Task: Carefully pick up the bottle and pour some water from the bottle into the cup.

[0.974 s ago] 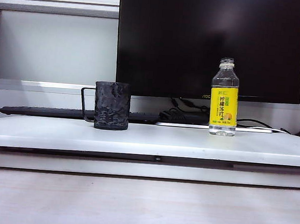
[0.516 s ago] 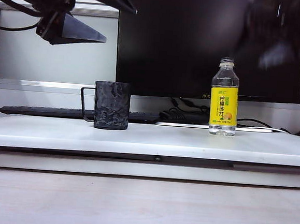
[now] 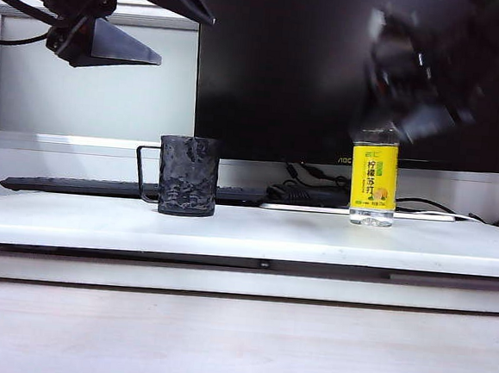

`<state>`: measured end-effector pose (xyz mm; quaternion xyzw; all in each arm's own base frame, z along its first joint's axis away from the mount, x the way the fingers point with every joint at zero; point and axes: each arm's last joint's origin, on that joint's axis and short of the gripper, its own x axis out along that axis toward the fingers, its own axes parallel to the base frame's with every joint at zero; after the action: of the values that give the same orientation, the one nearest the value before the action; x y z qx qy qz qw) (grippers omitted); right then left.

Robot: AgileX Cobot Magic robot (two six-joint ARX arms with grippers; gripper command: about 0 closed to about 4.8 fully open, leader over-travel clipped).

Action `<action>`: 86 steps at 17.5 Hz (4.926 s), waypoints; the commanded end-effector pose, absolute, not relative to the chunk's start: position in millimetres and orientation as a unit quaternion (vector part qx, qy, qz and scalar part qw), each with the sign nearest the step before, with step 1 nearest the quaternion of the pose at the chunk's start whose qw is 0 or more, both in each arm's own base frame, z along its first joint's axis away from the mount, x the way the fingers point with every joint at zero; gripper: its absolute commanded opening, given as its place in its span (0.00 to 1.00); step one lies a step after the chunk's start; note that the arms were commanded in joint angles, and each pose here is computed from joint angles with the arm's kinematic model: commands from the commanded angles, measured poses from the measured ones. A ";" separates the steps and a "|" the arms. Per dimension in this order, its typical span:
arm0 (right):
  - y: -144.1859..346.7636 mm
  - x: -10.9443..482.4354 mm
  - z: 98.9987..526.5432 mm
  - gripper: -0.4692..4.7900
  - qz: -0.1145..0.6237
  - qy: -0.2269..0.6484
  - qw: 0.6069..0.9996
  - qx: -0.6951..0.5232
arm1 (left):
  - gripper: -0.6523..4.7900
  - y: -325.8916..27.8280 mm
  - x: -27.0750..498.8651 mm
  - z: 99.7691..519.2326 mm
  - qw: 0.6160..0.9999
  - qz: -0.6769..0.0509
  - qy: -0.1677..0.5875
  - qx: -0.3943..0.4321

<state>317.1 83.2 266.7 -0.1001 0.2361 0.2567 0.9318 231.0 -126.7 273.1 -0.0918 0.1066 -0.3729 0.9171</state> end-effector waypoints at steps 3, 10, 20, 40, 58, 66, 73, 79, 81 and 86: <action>79.6 319.9 267.4 1.00 0.211 0.238 0.942 -0.111 | 1.00 -125.9 229.1 266.2 0.911 -0.376 0.148 -0.081; 84.2 343.7 252.8 1.00 0.199 0.191 0.956 -0.100 | 1.00 -125.8 228.7 264.6 0.912 -0.377 0.150 -0.063; 88.4 369.0 222.0 1.00 0.169 0.170 0.966 -0.099 | 1.00 -125.7 228.5 263.5 0.911 -0.377 0.156 -0.063; 87.5 370.0 227.2 0.46 0.144 0.157 0.975 -0.066 | 1.00 -125.2 227.2 259.0 0.908 -0.374 0.180 -0.062; 104.5 329.0 287.8 0.36 0.247 0.094 0.959 -0.098 | 1.00 -125.1 227.3 259.1 0.909 -0.372 0.179 -0.061; 134.6 315.3 278.7 0.36 0.253 0.129 0.943 -0.172 | 1.00 -124.4 228.3 261.2 0.917 -0.357 0.167 -0.060; 148.0 309.2 279.0 0.36 0.248 0.123 0.937 -0.215 | 1.00 -119.2 226.5 274.7 0.945 -0.306 0.110 -0.034; 162.6 312.9 312.0 0.36 0.235 0.103 0.942 -0.218 | 1.00 -118.6 225.0 278.1 0.946 -0.307 0.097 -0.026; 164.4 316.5 315.2 0.36 0.236 0.116 0.938 -0.225 | 1.00 -118.5 224.7 278.0 0.946 -0.307 0.098 -0.026; 188.9 317.6 307.3 0.36 0.250 0.136 0.917 -0.279 | 1.00 -118.0 224.0 274.2 0.945 -0.306 0.118 -0.023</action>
<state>317.9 184.0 298.2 -0.2786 0.1683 0.2507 0.9117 224.2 -118.8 272.0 -0.0227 0.1217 -0.3072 0.9436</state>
